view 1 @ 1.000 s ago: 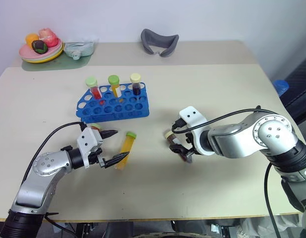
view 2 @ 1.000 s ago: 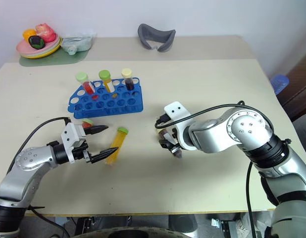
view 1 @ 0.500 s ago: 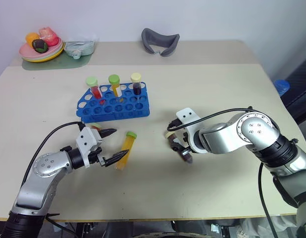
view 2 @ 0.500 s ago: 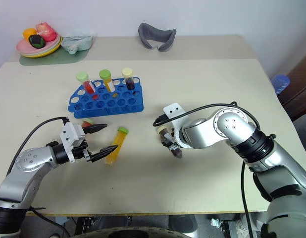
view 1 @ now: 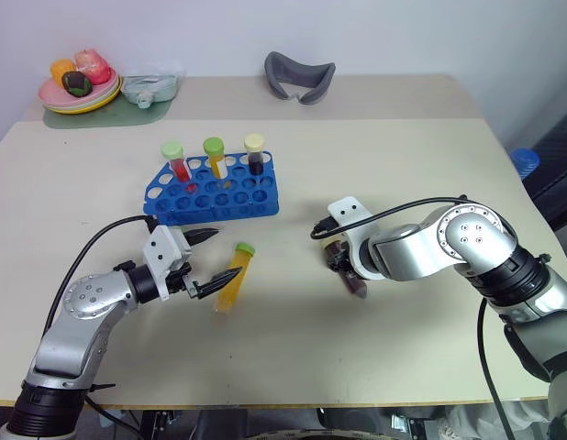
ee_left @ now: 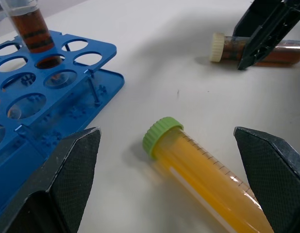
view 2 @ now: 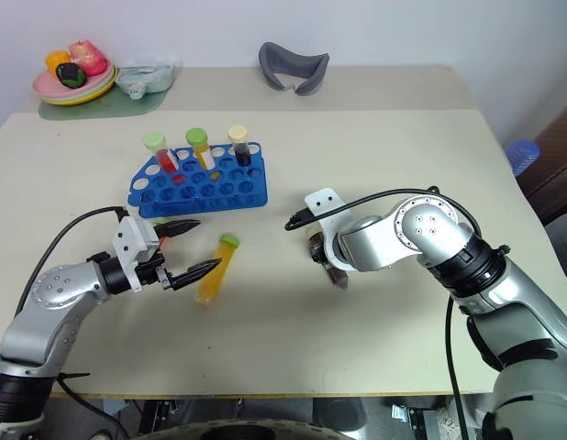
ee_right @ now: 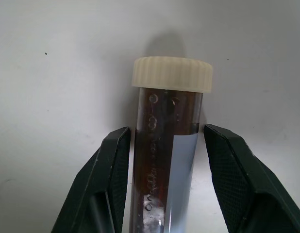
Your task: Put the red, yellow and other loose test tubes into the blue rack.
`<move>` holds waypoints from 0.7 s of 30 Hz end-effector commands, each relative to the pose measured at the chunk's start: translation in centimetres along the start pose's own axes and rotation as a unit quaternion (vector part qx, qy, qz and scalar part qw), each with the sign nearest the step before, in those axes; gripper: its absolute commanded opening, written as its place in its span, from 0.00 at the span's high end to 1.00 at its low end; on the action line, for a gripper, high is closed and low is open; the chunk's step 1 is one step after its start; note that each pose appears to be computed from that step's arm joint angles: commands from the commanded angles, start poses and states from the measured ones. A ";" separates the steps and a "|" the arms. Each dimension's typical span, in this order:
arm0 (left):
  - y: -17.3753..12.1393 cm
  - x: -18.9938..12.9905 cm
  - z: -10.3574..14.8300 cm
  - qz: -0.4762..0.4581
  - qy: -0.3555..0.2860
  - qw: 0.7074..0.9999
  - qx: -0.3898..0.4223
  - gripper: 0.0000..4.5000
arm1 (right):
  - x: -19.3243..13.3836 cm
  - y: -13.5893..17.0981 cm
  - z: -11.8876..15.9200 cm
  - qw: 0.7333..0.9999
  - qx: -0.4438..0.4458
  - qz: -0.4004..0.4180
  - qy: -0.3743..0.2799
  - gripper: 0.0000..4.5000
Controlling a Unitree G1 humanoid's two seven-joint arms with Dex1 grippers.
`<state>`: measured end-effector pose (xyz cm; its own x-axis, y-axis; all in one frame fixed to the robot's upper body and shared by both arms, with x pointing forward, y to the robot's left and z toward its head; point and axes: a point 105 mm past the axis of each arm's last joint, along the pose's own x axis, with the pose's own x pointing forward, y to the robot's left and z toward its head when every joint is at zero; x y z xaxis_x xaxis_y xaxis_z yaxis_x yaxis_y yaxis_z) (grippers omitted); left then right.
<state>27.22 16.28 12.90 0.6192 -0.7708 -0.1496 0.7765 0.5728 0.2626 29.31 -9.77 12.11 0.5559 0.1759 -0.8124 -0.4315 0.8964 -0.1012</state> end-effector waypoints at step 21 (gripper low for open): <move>2.2 -2.5 0.6 0.124 -0.010 0.992 -0.013 0.00 | -7.5 3.4 12.0 0.891 -0.121 0.105 -0.424 0.82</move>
<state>27.37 18.85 13.53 0.7643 -0.6356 -0.1090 0.6401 0.7270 0.2487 32.35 -3.84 22.61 0.7534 0.6085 -0.2491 -0.6517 0.7413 -0.1602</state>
